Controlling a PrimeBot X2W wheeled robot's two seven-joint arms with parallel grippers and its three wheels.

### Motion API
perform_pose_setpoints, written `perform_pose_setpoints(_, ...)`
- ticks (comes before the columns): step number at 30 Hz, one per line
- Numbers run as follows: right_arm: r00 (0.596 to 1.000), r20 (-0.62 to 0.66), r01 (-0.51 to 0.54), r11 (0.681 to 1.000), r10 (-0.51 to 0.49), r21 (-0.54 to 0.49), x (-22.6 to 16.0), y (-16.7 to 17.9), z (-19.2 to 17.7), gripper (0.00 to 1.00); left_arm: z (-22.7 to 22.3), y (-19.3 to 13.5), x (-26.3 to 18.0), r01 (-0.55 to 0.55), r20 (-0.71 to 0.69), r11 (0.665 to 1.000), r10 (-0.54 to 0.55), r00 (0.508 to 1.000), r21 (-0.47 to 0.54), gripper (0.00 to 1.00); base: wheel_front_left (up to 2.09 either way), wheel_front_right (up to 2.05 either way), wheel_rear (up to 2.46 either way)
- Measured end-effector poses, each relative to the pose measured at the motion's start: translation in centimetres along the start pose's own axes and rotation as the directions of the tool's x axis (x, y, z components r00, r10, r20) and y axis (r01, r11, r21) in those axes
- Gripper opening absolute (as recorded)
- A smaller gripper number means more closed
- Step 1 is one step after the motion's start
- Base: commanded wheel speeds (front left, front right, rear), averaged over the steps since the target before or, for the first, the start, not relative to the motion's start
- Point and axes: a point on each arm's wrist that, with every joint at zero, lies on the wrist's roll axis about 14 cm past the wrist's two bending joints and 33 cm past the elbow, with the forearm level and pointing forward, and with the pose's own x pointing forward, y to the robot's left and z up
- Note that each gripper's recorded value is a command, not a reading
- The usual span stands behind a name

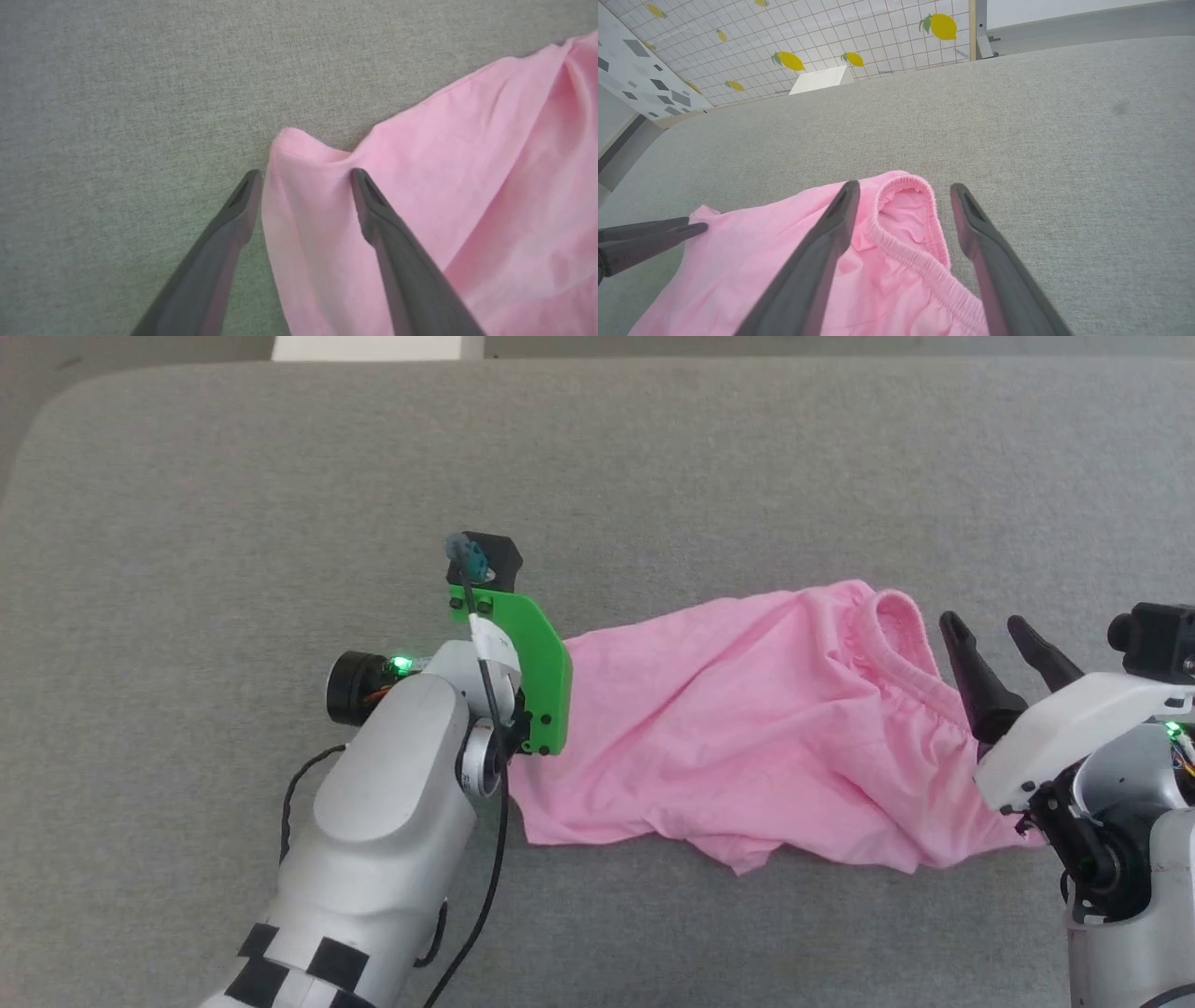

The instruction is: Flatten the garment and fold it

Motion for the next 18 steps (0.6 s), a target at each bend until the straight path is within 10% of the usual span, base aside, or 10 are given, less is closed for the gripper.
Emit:
perform_pose_setpoints(5,0.999,-0.017,0.032,0.999,-0.032,0.007,0.0,-1.2,-0.7,1.00,-1.8,0.2,1.7,-0.011,-0.062,1.000,0.011,0.998,0.008,1.00,0.00,0.00,0.00)
perform_pose_setpoints(6,0.999,-0.020,0.038,0.999,-0.038,0.007,0.0,-1.4,-0.8,1.00,-1.9,0.1,2.0,-0.007,-0.064,1.000,0.008,0.998,0.002,0.34,0.00,0.00,0.00)
perform_pose_setpoints(7,0.999,-0.022,0.042,0.999,-0.042,0.007,0.0,-1.5,-0.9,1.00,-1.8,0.0,2.2,-0.003,-0.052,1.000,0.003,0.999,-0.002,0.00,0.00,0.00,0.00)
perform_pose_setpoints(18,0.993,-0.115,-0.041,0.974,0.015,-0.224,3.4,1.8,-0.7,1.00,0.4,-0.3,-1.0,0.093,0.282,0.975,-0.033,0.959,-0.203,0.00,0.00,0.00,0.00)
